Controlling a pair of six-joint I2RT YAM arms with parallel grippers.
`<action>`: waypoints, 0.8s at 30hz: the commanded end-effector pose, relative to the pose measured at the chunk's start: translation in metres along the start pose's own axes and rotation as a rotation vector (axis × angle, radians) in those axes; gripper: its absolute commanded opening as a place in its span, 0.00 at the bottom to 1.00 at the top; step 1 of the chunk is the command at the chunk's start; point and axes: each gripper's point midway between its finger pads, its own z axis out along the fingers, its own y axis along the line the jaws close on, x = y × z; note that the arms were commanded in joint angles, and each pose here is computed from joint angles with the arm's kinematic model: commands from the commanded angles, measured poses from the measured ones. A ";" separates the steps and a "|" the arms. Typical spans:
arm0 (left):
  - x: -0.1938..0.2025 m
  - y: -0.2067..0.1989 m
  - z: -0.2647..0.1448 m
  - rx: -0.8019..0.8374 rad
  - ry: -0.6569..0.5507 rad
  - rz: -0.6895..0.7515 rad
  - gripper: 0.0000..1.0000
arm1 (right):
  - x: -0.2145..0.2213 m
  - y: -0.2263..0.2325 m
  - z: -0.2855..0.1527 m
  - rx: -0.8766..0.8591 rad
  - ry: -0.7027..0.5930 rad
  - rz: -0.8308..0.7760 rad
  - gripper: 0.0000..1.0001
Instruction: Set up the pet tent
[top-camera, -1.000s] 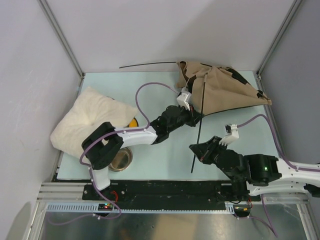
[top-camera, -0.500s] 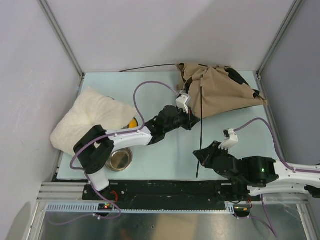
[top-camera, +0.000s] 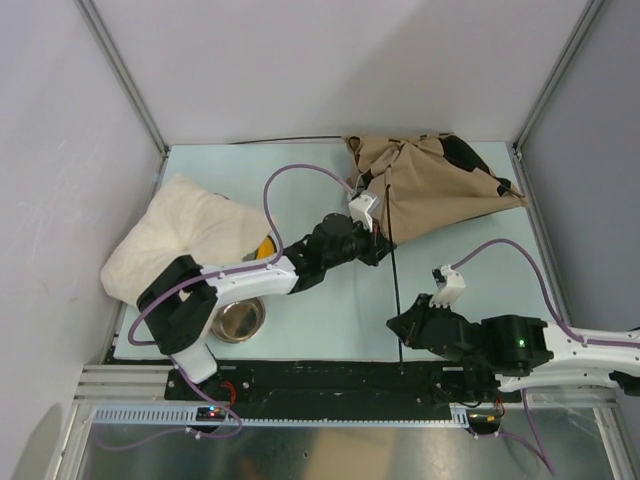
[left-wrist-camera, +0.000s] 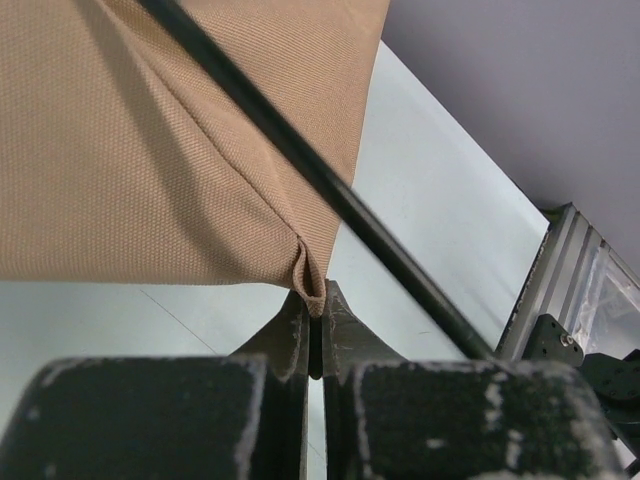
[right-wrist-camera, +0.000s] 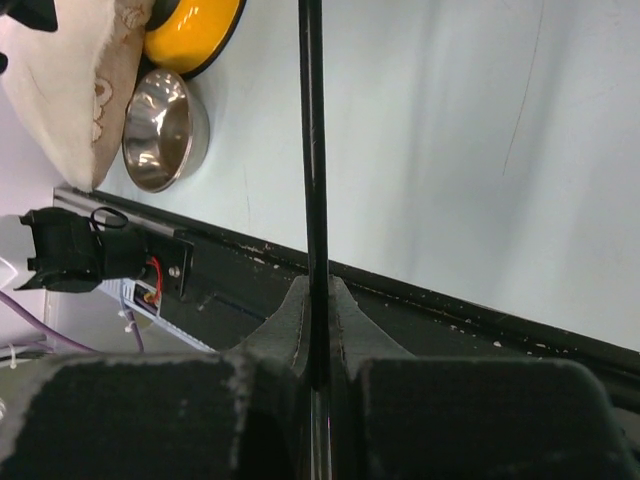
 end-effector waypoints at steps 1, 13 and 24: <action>-0.005 -0.044 -0.016 0.134 0.013 0.034 0.00 | -0.007 -0.002 0.006 0.021 -0.055 -0.024 0.00; 0.022 -0.045 -0.042 0.112 0.068 -0.026 0.00 | -0.048 0.012 0.007 -0.032 -0.327 0.124 0.00; 0.034 -0.044 -0.067 0.088 0.093 -0.125 0.00 | -0.077 0.066 -0.005 -0.245 -0.458 0.113 0.00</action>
